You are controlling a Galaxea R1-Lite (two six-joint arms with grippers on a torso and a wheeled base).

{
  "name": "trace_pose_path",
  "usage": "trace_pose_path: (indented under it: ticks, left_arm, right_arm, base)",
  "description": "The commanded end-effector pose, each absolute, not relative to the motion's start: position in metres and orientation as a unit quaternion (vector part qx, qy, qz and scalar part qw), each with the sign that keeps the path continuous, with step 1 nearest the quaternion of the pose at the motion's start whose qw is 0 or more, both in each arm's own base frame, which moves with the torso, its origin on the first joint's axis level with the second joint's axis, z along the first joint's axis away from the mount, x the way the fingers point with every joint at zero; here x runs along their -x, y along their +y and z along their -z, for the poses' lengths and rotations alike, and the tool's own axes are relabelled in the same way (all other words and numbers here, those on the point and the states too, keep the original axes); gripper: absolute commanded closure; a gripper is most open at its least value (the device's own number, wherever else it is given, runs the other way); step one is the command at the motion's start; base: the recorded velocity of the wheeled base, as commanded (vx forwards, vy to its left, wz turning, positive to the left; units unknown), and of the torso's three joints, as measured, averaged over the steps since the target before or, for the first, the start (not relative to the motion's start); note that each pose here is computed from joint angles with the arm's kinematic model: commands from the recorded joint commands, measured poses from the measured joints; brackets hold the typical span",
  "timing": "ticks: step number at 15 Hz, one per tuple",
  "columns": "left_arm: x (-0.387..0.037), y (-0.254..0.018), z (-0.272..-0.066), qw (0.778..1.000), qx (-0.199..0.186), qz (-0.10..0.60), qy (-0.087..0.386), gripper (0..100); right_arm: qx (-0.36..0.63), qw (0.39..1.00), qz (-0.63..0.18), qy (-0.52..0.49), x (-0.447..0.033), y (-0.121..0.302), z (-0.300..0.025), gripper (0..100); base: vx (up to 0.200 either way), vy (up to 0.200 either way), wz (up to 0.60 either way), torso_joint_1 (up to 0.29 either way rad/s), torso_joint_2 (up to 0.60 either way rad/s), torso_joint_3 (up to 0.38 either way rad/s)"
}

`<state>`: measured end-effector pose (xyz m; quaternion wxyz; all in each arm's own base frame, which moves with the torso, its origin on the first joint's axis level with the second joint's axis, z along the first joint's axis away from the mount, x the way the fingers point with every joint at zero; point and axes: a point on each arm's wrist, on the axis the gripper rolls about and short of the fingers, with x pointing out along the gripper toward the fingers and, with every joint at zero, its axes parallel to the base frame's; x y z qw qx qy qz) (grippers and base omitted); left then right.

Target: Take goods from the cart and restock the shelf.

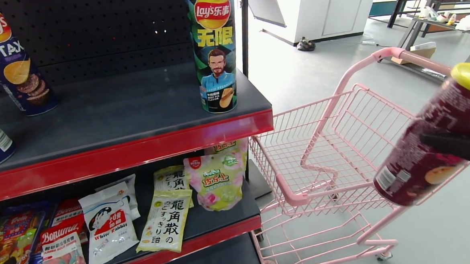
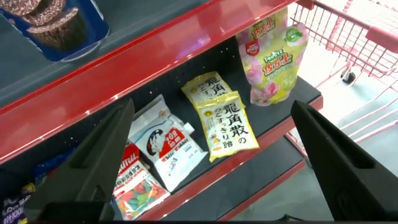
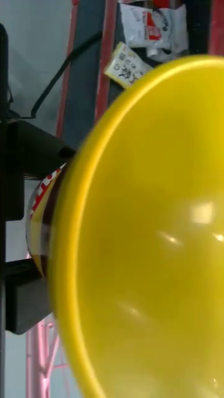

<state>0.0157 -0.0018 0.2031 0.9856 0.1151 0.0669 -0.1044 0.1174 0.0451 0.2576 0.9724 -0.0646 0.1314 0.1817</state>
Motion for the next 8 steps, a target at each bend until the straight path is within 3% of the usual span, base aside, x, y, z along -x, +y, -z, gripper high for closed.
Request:
trace_pose_path:
  ticks: [1,6,8]
  left_arm:
    - [-0.0169,-0.0022,-0.2039,0.985,-0.119,0.105,0.068,0]
    - [-0.0169,-0.0023,-0.2034,0.983,-0.136,0.107,0.067,0]
    - [-0.0169,-0.0023,-0.2034,0.983,-0.136,0.106,0.067,0]
  right_arm:
    - [0.079,0.978,-0.167,0.1,-0.0799,0.0299,-0.2484,100]
    - [0.079,0.978,-0.167,0.096,-0.0755,0.0282,-0.2469,100]
    - [0.079,0.978,-0.169,0.095,-0.0758,0.0284,-0.2478,100]
  base:
    - [0.0,0.0,0.0,0.0,0.0,0.0]
    - [0.0,0.0,0.0,0.0,0.0,0.0]
    - [0.0,0.0,0.0,0.046,-0.21,-0.146]
